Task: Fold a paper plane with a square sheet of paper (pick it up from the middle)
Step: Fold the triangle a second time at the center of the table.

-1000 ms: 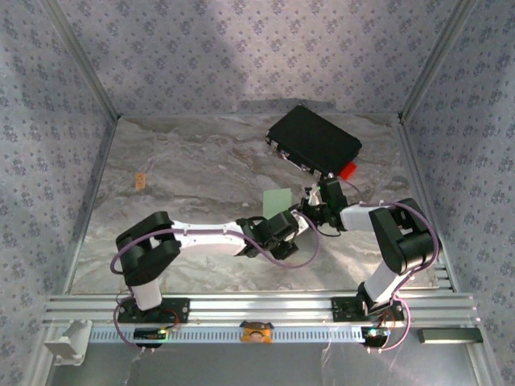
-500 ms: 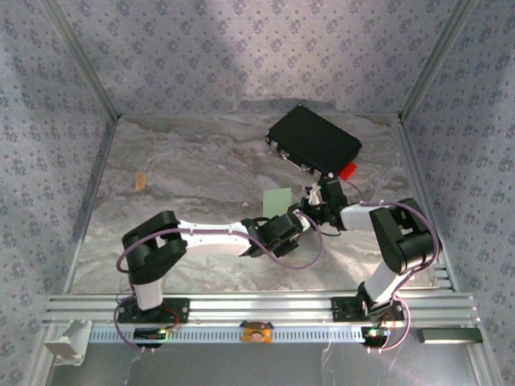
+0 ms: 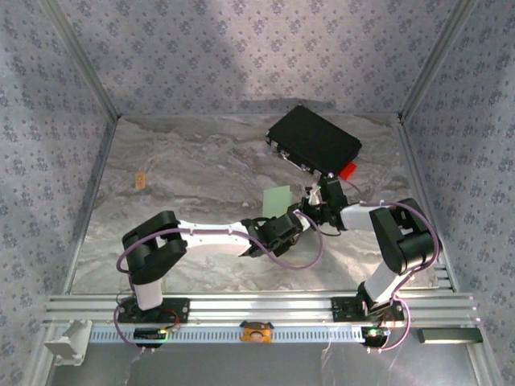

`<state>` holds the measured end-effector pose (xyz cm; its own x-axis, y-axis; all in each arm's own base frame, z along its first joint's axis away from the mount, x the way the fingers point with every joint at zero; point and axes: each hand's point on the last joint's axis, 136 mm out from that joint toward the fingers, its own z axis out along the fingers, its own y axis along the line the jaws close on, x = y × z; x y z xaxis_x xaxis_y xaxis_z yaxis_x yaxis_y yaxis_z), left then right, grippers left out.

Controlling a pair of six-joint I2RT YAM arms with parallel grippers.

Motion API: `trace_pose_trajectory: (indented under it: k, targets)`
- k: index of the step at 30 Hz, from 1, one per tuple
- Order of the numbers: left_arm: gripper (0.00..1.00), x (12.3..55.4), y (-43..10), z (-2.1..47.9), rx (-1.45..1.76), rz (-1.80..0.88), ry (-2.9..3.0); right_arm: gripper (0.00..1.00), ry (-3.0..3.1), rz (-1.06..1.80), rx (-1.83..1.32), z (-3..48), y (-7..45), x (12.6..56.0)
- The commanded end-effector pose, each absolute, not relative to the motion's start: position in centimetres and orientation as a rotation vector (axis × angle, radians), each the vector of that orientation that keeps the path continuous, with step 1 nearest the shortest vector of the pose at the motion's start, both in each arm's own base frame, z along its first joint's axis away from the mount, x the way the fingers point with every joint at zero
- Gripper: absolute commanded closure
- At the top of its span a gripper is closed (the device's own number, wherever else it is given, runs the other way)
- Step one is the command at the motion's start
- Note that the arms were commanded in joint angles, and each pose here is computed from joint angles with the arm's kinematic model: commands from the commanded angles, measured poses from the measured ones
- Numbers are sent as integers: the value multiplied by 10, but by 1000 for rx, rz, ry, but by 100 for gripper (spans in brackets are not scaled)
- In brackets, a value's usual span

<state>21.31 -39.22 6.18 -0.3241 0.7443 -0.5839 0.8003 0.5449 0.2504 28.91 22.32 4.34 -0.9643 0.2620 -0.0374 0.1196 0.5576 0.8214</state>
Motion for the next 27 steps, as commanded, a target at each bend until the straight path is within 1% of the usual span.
trace_pose_trajectory:
  k: [1,3,4,6,8,10,13,15,18,22,27]
  targets:
    - [91,211,-396,63,1244,-117,2108,83,2629,1371,310,49,221,288]
    - [98,212,-396,65,1231,-127,2112,83,2624,1365,313,50,220,288]
    - [100,211,-396,65,1232,-144,2120,82,2623,1361,320,50,218,287]
    - [100,213,-396,67,1210,-176,2137,80,2619,1329,341,50,212,288]
    - [100,213,-396,69,1188,-241,2167,77,2615,1289,364,51,203,288]
    - [100,216,-396,72,1148,-341,2214,72,2617,1209,408,51,188,288]
    - [100,219,-398,82,1070,-535,2278,61,2604,1085,465,54,164,287]
    - [100,220,-401,88,1014,-682,2312,57,2588,1026,497,59,149,285]
    - [100,218,-410,99,964,-901,2346,57,2566,987,523,68,135,283]
    - [100,217,-421,105,930,-1059,2377,57,2539,1018,515,78,134,278]
    - [100,223,-430,111,849,-1192,2390,64,2564,1051,513,72,139,266]
